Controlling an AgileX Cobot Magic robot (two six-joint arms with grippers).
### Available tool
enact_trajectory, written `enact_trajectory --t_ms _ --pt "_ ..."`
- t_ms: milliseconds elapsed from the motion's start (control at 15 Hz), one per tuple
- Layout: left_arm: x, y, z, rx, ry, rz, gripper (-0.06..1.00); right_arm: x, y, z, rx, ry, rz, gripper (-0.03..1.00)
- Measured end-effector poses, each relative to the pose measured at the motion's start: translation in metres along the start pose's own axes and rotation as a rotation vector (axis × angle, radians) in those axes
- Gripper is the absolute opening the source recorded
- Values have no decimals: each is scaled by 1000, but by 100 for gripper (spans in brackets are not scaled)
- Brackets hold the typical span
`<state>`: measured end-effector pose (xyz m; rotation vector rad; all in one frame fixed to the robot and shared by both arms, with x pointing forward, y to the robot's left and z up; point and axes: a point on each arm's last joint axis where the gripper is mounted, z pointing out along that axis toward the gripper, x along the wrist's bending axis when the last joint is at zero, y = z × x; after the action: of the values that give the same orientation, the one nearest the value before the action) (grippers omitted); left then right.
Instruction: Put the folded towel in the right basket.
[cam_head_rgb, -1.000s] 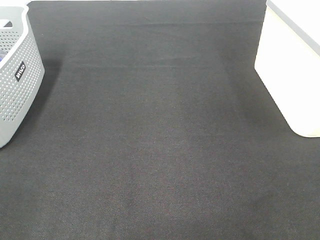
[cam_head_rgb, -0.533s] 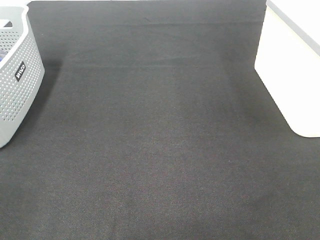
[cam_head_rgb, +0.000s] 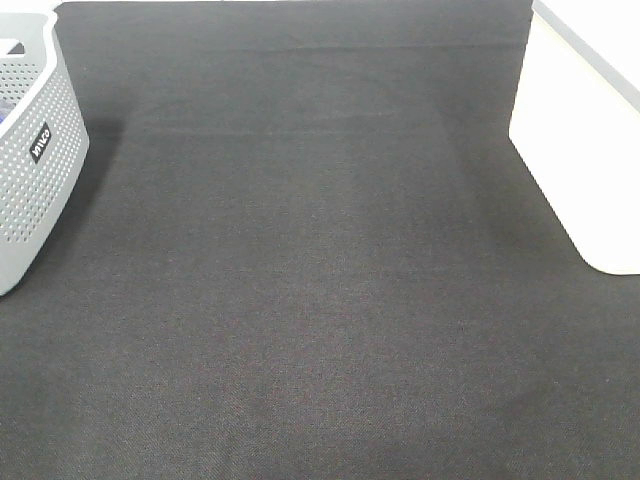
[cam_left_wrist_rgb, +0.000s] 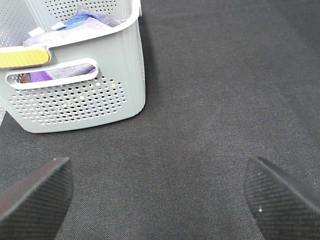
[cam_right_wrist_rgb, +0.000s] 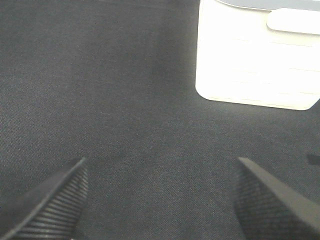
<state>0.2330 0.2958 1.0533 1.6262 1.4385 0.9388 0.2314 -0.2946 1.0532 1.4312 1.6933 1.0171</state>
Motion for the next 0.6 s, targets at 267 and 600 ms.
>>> enact_trajectory --t_ms 267,600 --pt "0 0 0 0 0 0 88 0 0 0 0 1 -1 74" --pt "0 0 0 0 0 0 88 1 0 1 1 -89 48 74"
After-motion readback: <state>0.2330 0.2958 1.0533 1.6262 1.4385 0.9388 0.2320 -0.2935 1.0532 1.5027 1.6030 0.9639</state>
